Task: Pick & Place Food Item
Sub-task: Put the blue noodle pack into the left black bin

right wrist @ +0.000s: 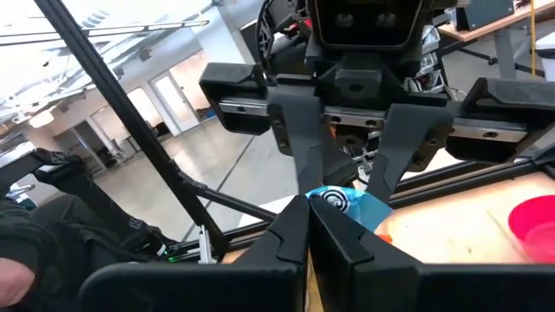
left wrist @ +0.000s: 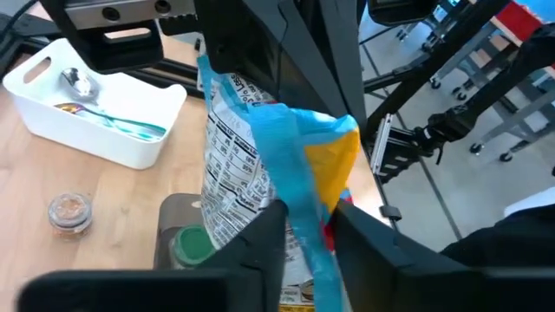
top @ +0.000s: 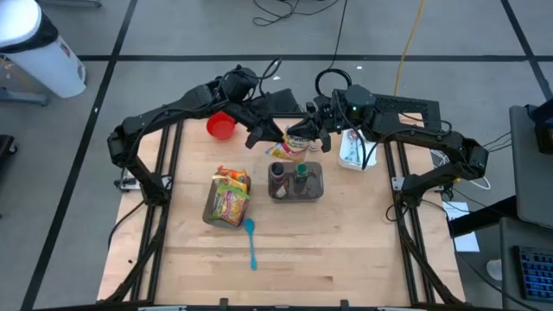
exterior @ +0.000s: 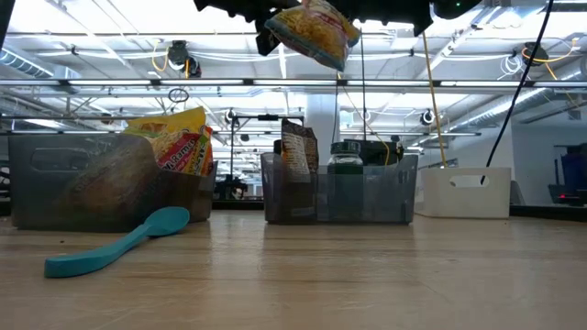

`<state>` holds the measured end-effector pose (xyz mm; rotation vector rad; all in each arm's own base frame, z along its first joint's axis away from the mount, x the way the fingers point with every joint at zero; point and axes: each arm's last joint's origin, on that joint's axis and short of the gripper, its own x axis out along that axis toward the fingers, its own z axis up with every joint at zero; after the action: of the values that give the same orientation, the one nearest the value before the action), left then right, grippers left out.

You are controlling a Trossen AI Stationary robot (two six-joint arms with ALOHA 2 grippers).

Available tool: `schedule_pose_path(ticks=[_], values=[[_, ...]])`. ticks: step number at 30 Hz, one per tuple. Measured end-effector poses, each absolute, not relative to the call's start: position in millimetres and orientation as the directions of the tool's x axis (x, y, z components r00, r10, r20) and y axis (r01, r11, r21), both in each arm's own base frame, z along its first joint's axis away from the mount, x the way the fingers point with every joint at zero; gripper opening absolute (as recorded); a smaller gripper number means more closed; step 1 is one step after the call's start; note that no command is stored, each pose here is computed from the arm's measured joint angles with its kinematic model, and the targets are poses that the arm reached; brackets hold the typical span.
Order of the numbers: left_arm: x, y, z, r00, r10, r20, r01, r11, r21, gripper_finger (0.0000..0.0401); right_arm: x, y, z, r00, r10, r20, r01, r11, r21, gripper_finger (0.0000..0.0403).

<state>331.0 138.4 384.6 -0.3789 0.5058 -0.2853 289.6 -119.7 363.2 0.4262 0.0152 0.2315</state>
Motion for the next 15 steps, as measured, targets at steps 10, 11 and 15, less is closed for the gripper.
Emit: schedule_pose_path(ticks=[10, 11, 15], values=[[330.1, 142.3, 384.4, 0.849, -0.31, -0.428, 0.142, 0.913, -0.382, 0.0006, 289.6, -119.8, 362.4, 0.974, 0.225, 0.027, -0.216, 0.884, 0.414, 0.0], [330.1, 142.3, 384.4, 0.849, -0.31, -0.428, 0.148, 0.917, -0.371, 0.0007, 289.6, -119.8, 362.4, 0.974, 0.225, 0.027, -0.216, 0.884, 0.414, 0.0], [330.2, 142.4, 384.4, 0.849, -0.31, -0.428, 0.176, 0.93, -0.324, 0.0004, 289.6, -119.8, 362.4, 0.974, 0.225, 0.027, -0.216, 0.885, 0.413, 0.0]])
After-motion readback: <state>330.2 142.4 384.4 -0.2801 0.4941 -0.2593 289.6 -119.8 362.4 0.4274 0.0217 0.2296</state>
